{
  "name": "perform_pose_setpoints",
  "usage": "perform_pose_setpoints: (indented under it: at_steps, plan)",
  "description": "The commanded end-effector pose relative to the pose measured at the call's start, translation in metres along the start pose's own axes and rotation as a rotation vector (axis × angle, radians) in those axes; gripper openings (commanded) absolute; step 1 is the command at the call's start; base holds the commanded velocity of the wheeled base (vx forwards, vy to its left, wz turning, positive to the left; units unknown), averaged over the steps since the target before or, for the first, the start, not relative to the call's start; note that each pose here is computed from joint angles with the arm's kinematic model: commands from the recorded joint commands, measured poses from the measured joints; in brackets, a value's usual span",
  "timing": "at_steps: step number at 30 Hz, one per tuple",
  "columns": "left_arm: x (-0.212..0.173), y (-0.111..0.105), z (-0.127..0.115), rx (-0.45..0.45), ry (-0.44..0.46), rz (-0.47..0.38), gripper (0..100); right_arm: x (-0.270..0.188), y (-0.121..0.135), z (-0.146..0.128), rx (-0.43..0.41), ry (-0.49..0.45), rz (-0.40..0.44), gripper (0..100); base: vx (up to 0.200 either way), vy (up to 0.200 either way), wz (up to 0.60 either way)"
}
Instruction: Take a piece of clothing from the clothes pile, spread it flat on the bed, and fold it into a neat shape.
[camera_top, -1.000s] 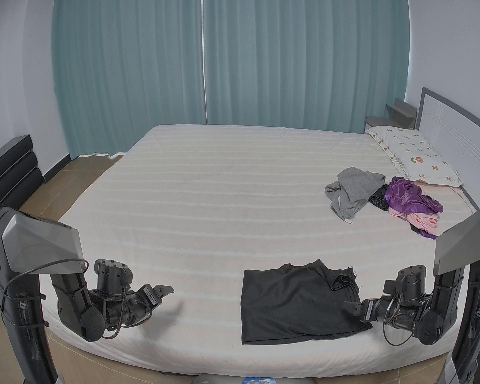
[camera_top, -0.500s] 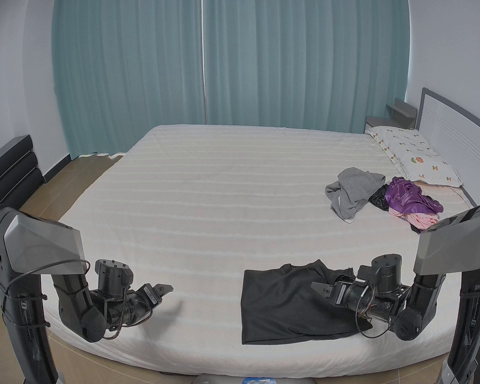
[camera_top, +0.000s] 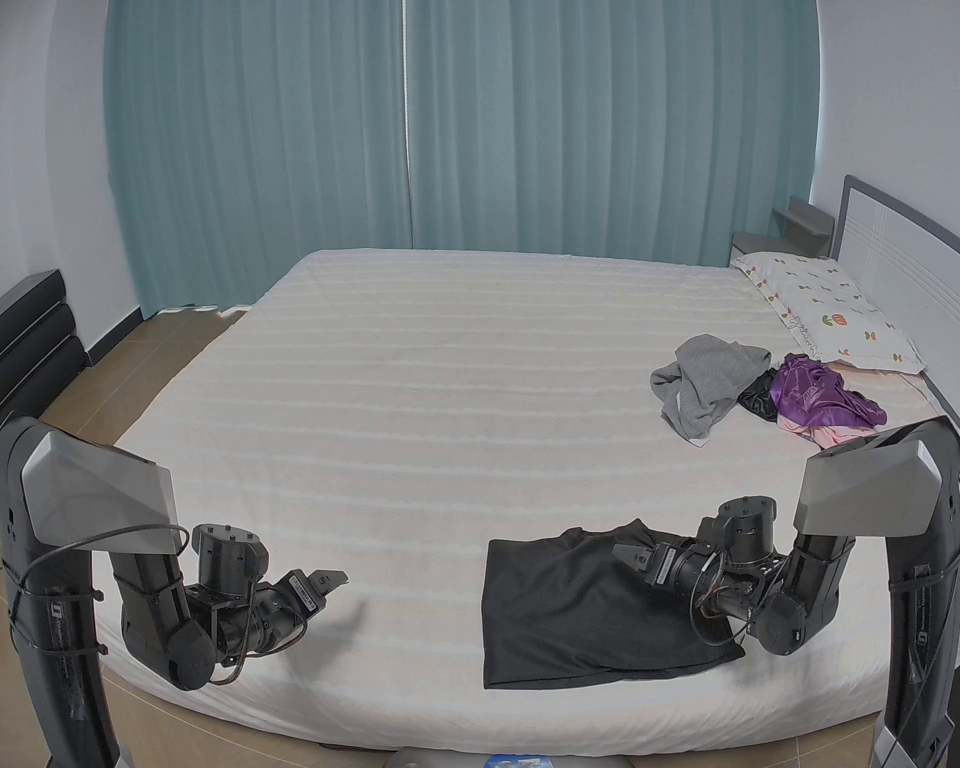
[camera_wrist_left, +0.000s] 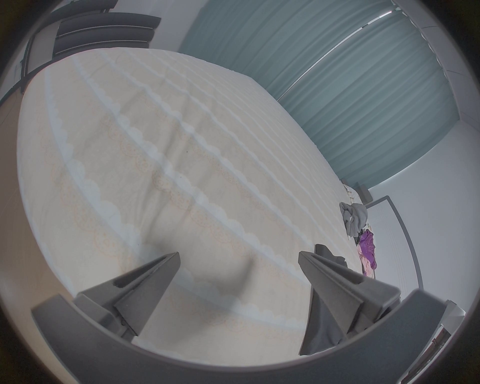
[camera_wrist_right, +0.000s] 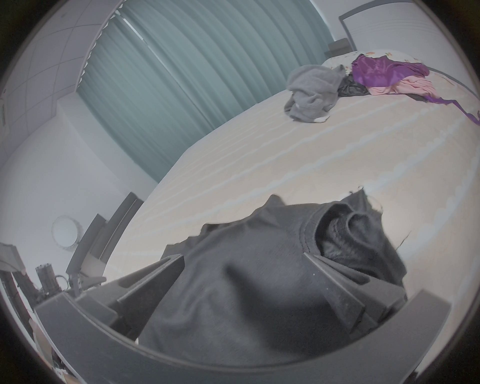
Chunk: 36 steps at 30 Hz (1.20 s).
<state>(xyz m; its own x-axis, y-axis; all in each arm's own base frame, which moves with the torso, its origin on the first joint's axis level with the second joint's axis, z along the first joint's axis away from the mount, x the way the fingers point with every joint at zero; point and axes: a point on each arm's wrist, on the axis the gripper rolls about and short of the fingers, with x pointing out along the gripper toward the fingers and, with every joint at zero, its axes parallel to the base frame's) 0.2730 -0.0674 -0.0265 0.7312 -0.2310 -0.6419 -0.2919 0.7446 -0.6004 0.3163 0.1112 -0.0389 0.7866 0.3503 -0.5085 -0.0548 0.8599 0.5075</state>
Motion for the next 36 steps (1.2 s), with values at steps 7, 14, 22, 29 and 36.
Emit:
perform_pose_setpoints:
  at_steps: [7, 14, 22, 29, 36]
  plan:
    - [0.0, 0.001, -0.001, -0.001, 0.005, 0.006, 100, 0.008, -0.062, 0.062, 0.106, -0.182, -0.134, 100, 0.0, 0.0, 0.0]
    - [0.0, 0.001, -0.002, 0.002, 0.007, 0.006, 100, -0.003, -0.061, 0.069, 0.115, -0.195, -0.116, 100, 0.0, 0.0, 0.0]
    - [0.0, 0.001, -0.002, 0.002, 0.007, 0.006, 100, -0.004, -0.055, 0.069, 0.138, -0.121, 0.015, 100, 0.0, 0.0, 0.0]
    - [0.0, 0.001, -0.002, 0.003, 0.008, 0.005, 100, 0.006, -0.052, 0.06, 0.13, -0.073, 0.049, 100, 0.0, 0.0, 0.0]
    - [0.0, 0.001, -0.003, 0.005, 0.007, 0.006, 100, 0.011, -0.055, 0.052, 0.132, -0.049, 0.033, 100, 0.0, 0.0, 0.0]
